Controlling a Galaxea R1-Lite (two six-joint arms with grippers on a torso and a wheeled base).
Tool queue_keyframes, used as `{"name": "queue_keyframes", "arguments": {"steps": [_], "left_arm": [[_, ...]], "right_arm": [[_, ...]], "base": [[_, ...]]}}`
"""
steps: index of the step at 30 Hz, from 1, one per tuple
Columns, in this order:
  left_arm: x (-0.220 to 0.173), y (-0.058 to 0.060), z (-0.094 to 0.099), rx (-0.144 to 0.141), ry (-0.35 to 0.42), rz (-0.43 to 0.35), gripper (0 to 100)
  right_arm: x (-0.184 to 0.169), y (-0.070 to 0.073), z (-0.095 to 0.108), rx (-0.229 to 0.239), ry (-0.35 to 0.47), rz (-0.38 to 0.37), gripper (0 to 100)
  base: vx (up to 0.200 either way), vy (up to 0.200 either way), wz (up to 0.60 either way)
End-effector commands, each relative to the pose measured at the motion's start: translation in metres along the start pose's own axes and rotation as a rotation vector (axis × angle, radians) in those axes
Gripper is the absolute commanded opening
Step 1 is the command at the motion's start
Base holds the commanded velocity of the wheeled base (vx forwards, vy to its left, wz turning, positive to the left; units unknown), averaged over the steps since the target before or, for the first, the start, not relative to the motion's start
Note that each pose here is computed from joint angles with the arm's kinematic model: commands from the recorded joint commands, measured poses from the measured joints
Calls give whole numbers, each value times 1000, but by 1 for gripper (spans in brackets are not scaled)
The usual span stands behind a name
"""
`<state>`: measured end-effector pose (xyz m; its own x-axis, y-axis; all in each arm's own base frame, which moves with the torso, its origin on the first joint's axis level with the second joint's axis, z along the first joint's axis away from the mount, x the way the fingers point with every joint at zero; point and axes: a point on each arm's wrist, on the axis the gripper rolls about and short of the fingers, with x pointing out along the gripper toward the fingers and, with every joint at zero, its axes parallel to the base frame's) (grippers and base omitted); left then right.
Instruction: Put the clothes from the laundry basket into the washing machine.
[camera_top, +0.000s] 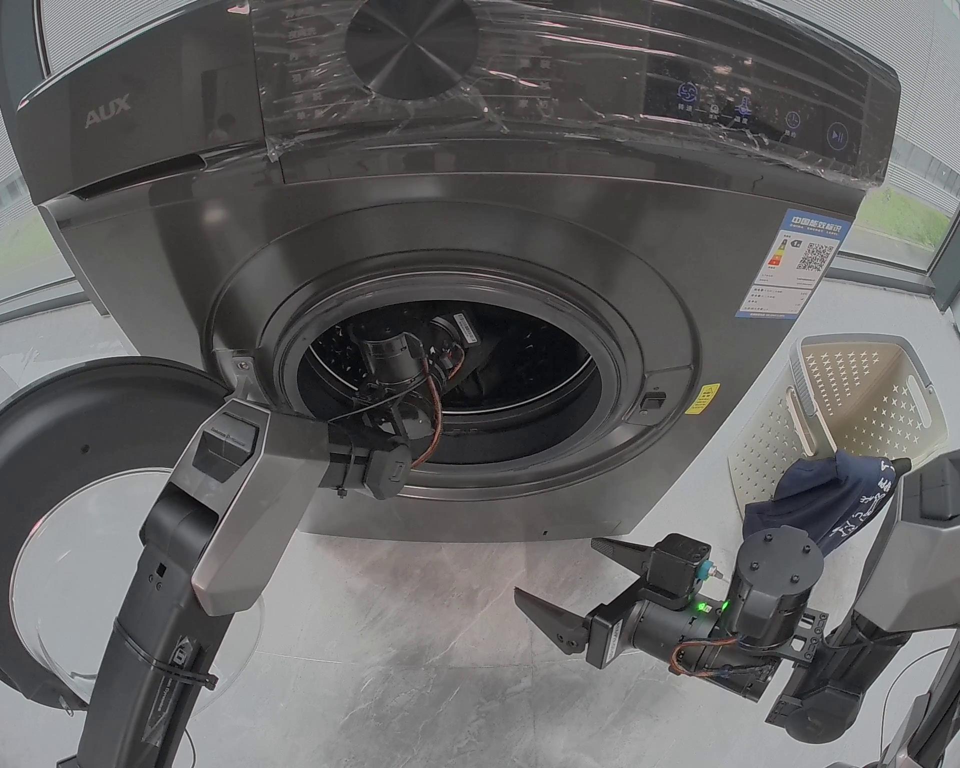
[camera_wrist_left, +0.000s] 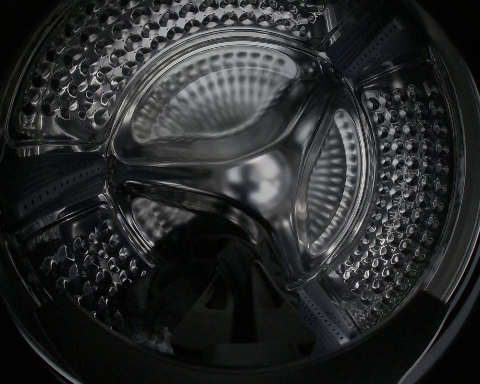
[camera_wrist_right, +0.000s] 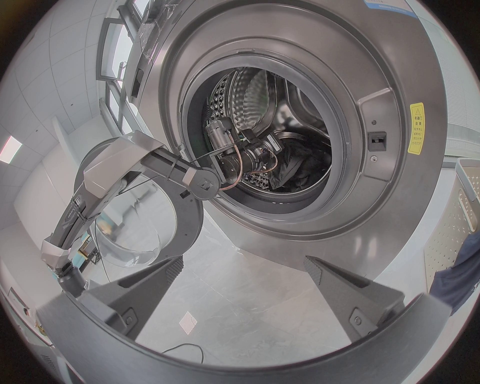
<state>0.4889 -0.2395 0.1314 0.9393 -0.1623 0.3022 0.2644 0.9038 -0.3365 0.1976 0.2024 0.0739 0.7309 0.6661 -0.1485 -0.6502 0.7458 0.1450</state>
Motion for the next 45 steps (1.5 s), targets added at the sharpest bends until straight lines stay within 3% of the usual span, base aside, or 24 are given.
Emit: {"name": "queue_keyframes", "arguments": {"steps": [1, 3, 4, 11, 16, 21, 22, 24, 26, 28, 29, 32, 38, 41, 44, 45], "left_arm": [[1, 6, -8, 7, 12, 10, 0], [0, 6, -10, 8, 12, 9, 0], [0, 5, -12, 7, 14, 7, 100], [-3, -1, -17, 0, 29, -3, 100], [-11, -14, -17, -2, 54, -22, 100], [-53, -35, -10, 37, 214, -51, 100], [-74, -43, -9, 55, 277, -76, 100], [-104, -47, -8, 89, 362, -122, 100], [-112, -47, -6, 101, 381, -138, 100], [-155, -46, 10, 171, 436, -238, 100], [-163, -46, 17, 178, 429, -249, 100], [-189, -51, 45, 179, 421, -289, 100], [-256, -45, 106, 162, 428, -374, 100], [-283, -35, 122, 159, 433, -388, 100], [-298, -28, 127, 161, 444, -388, 100], [-312, -20, 132, 165, 447, -383, 100]], "right_arm": [[0, 0, -1, -1, 3, 1, 100], [0, 0, -1, -1, 3, 1, 100], [0, 0, -1, -1, 3, 1, 100], [0, 0, -1, -1, 3, 1, 100], [0, 0, -1, -1, 3, 1, 100], [-1, -1, -1, 0, 7, -3, 100], [-2, -1, -2, -2, 10, -3, 100], [-3, -1, -1, -2, 10, -5, 100], [-3, -2, -1, -2, 9, -6, 100], [-8, -5, -1, 1, 15, -18, 100], [-12, -5, 0, 1, 17, -18, 100], [-27, -6, 6, 1, 2, -24, 100], [-62, -10, 21, 3, -45, -41, 100], [-78, -17, 21, 5, -41, -73, 100], [-85, -25, 24, 8, -57, -110, 100], [-90, -32, 27, 9, -75, -151, 100]], "base": [[0, 0, 0], [0, 0, 0], [0, 0, 0], [0, 0, 0], [0, 0, 0], [0, 0, 0], [0, 0, 0], [0, 0, 0], [0, 0, 0], [0, 0, 0], [0, 0, 0], [0, 0, 0], [0, 0, 0], [0, 0, 0], [0, 0, 0], [0, 0, 0]]}}
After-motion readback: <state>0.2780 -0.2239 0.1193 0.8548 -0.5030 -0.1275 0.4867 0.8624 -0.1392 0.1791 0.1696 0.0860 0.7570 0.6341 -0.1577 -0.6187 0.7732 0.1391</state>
